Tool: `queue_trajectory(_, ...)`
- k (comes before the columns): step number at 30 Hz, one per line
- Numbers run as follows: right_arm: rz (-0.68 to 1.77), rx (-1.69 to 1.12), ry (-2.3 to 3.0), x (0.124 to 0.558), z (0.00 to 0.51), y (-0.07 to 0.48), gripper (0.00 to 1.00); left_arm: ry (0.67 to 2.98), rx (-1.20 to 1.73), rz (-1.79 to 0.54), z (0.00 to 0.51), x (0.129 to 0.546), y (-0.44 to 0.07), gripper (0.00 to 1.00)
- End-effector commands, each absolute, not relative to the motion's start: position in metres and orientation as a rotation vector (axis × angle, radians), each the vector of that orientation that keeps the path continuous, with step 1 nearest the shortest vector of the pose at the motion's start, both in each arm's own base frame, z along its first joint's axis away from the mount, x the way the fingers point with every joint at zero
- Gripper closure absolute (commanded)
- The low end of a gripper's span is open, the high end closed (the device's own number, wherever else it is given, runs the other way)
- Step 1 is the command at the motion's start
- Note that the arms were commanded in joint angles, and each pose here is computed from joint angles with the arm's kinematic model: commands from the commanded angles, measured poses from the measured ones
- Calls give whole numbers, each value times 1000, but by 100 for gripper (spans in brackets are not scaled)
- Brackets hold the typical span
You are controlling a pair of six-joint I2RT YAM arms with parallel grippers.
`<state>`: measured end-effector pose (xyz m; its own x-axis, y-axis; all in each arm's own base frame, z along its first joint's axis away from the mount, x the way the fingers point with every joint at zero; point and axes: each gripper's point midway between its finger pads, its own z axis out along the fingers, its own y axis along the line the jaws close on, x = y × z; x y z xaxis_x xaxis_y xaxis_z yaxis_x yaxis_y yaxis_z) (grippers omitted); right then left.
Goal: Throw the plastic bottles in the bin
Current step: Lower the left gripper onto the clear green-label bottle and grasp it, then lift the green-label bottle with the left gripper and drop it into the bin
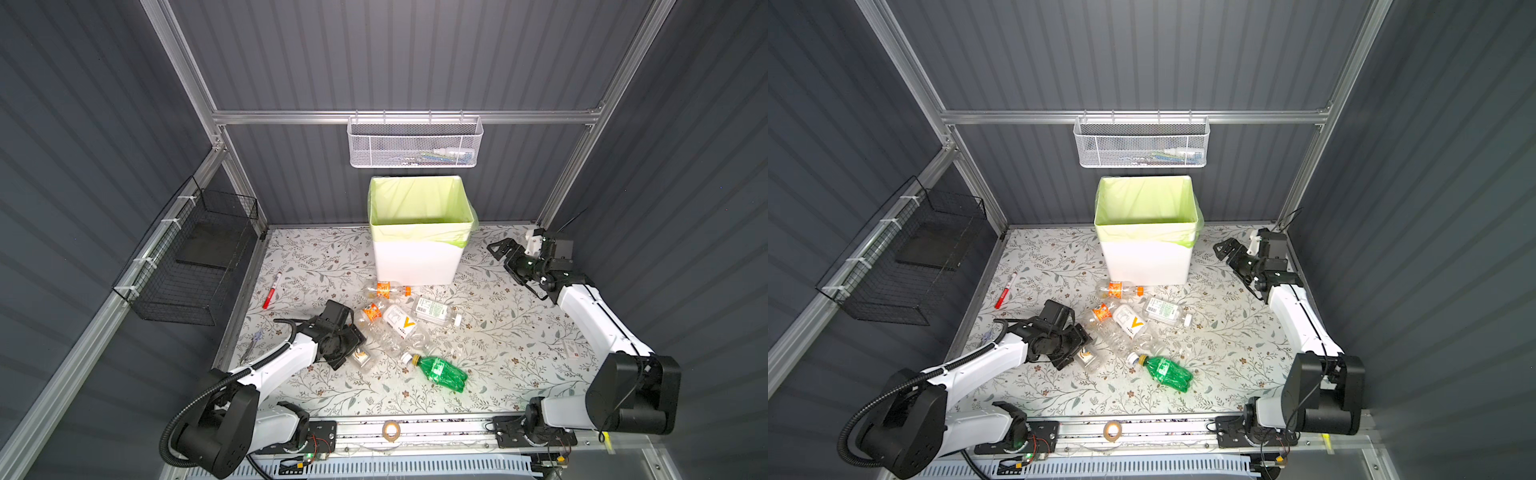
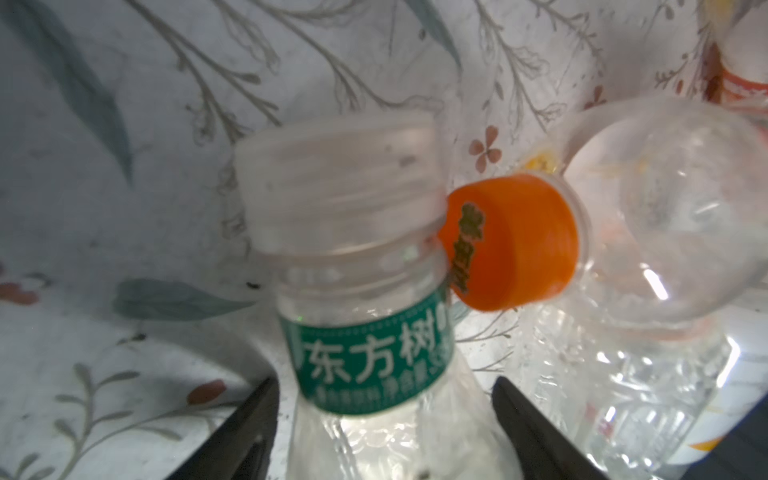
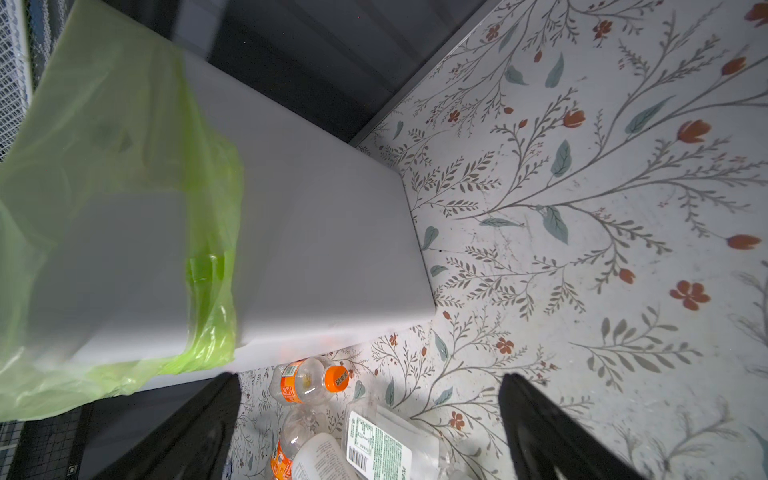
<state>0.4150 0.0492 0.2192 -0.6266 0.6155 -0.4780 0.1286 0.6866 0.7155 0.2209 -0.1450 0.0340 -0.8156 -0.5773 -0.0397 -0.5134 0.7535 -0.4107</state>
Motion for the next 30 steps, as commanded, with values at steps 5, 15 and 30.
queue_trajectory(5, 873, 577, 2141, 418, 214, 48, 1, 2840, -766, -480, 32, 219, -140, 34)
queue_trajectory(15, 868, 589, 2152, 416, 207, 46, 2, 2796, -642, -411, 58, 224, -129, 53)
queue_trajectory(30, 931, 582, 2141, 405, 211, 54, 2, 1505, 102, -596, 589, 374, -185, 5)
